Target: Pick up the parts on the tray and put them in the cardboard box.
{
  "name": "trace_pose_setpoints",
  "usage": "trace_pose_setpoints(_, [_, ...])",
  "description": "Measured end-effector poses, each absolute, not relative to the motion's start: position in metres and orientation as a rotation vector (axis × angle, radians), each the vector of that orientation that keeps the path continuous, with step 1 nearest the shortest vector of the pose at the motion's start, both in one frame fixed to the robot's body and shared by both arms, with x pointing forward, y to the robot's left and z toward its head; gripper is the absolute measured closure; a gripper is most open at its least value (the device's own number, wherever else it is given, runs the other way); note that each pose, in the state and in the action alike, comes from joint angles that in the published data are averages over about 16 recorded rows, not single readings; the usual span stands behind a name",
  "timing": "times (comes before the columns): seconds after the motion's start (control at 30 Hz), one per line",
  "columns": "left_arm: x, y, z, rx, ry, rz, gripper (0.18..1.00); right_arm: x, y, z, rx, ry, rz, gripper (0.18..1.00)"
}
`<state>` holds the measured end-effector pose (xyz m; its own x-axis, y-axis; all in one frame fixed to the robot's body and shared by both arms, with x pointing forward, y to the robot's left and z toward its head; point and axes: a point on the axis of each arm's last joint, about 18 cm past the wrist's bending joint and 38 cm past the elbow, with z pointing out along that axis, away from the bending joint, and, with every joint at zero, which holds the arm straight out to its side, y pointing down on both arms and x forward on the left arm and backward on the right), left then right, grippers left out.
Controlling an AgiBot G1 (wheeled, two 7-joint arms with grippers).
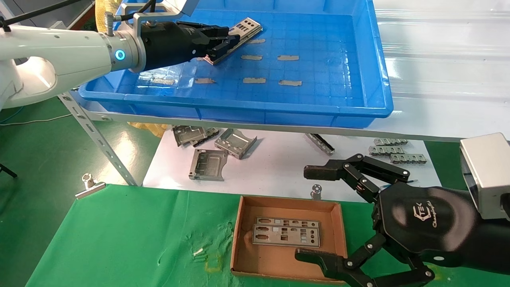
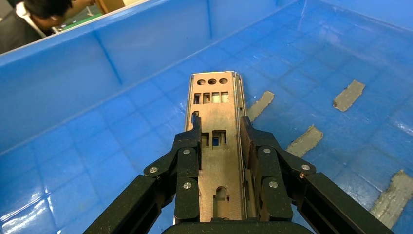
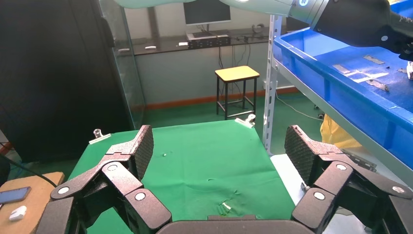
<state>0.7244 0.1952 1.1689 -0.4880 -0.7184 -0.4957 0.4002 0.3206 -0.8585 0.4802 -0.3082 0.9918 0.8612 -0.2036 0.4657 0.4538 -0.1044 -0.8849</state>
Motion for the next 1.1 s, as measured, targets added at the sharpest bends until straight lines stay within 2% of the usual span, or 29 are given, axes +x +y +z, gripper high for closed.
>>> trace_pose_setpoints(0.53, [0.717,0.193,1.176,-0.259,1.575,-1.402,0.994,0.480,-0.308,0.992,-1.583,-0.202,-0.560,0.178])
trace_pose_setpoints(0.8, [0.717,0.198,1.181,-0.256,1.558,-1.385,0.990,0.480,-0.308,0.992,-1.583,-0.202,-0.560,0.178])
trace_pose_setpoints(1.1, [0.721,0.206,1.184,-0.305,1.525,-1.390,0.942,0.480,-0.308,0.992,-1.583,-0.202,-0.560,0.178])
